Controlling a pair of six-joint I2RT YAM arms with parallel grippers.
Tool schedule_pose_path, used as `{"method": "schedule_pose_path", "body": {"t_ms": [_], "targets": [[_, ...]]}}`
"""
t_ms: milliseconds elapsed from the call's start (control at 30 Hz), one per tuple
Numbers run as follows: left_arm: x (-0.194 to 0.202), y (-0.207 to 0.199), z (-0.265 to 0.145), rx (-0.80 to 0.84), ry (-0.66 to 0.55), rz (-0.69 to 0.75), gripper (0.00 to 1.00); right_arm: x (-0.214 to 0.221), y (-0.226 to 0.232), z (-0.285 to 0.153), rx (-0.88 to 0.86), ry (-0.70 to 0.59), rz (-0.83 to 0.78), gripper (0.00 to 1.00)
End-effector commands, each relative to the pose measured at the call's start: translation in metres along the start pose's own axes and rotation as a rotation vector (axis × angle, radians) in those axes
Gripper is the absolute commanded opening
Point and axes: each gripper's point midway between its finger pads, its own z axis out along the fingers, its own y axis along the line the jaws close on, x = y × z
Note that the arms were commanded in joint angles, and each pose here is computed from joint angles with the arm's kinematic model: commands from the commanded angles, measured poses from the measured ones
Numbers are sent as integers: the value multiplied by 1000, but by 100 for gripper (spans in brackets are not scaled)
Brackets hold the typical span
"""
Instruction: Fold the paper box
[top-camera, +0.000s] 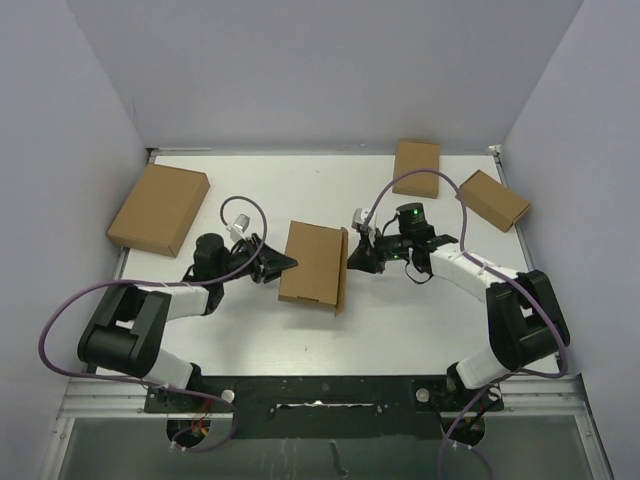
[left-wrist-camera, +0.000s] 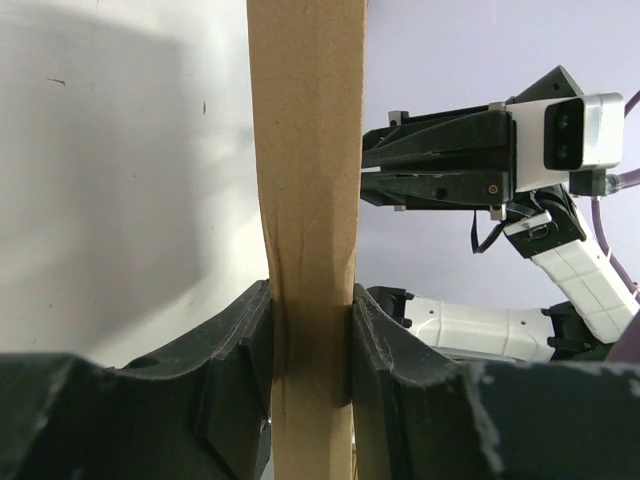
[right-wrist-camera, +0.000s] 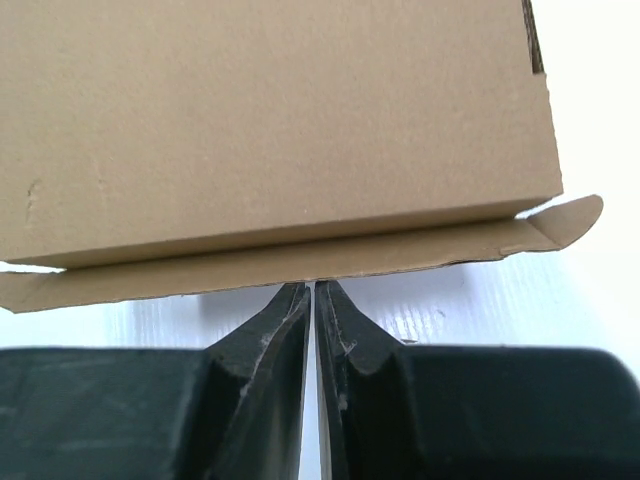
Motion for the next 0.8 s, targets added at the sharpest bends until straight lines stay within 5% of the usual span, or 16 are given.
{"method": "schedule_pose_path", "body": {"t_ms": [0,533,767], "targets": [[-6,-24,12,75,5,88,28,-30,5,-4,-13,-84,-87,10],[-2,-25,26,67,35,80,27,-25,2,-13,-2,-44,-146,14],[-17,-7,9,28,-26,-7,27,-20,17,-31,-61,-62,-271,36]]}}
